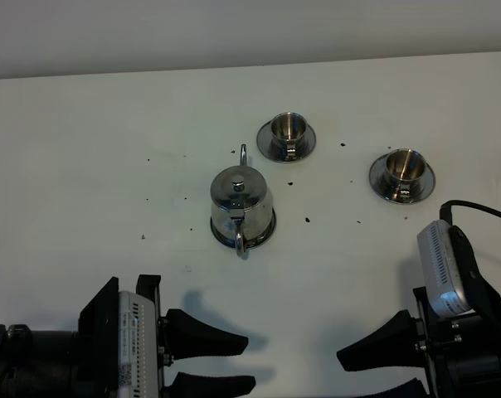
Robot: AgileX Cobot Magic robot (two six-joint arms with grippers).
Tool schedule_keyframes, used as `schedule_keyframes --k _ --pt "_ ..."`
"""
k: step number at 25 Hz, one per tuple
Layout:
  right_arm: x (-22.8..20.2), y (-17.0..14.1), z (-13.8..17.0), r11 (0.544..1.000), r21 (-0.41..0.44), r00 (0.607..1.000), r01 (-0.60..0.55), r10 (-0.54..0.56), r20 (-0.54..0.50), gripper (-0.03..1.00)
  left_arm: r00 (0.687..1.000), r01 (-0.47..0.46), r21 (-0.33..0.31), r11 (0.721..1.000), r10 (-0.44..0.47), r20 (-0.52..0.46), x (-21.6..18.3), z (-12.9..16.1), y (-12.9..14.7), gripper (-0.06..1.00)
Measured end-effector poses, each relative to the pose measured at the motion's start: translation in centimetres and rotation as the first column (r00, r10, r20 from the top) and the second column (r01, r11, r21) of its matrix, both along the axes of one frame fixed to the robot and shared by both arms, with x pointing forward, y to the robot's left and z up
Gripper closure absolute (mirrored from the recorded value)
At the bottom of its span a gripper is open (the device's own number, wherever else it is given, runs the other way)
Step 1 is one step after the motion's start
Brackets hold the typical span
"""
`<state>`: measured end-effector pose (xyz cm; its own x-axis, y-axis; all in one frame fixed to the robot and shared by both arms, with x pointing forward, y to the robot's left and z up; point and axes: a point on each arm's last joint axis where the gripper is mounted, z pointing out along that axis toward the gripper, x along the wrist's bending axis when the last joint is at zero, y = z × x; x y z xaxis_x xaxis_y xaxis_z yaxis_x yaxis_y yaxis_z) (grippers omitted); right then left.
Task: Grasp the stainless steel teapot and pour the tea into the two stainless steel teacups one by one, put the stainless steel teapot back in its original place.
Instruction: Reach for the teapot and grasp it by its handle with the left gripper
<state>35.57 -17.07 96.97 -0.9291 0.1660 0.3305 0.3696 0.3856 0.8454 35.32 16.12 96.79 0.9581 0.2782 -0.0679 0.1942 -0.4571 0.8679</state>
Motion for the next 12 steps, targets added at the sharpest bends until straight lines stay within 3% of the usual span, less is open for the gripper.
schedule_keyframes --k 12 --pt "0.0 0.0 0.0 1.0 0.0 1.0 0.003 -0.003 -0.006 0.51 1.0 -0.001 0.001 1.0 0.001 0.0 0.01 -0.01 0.0 0.57"
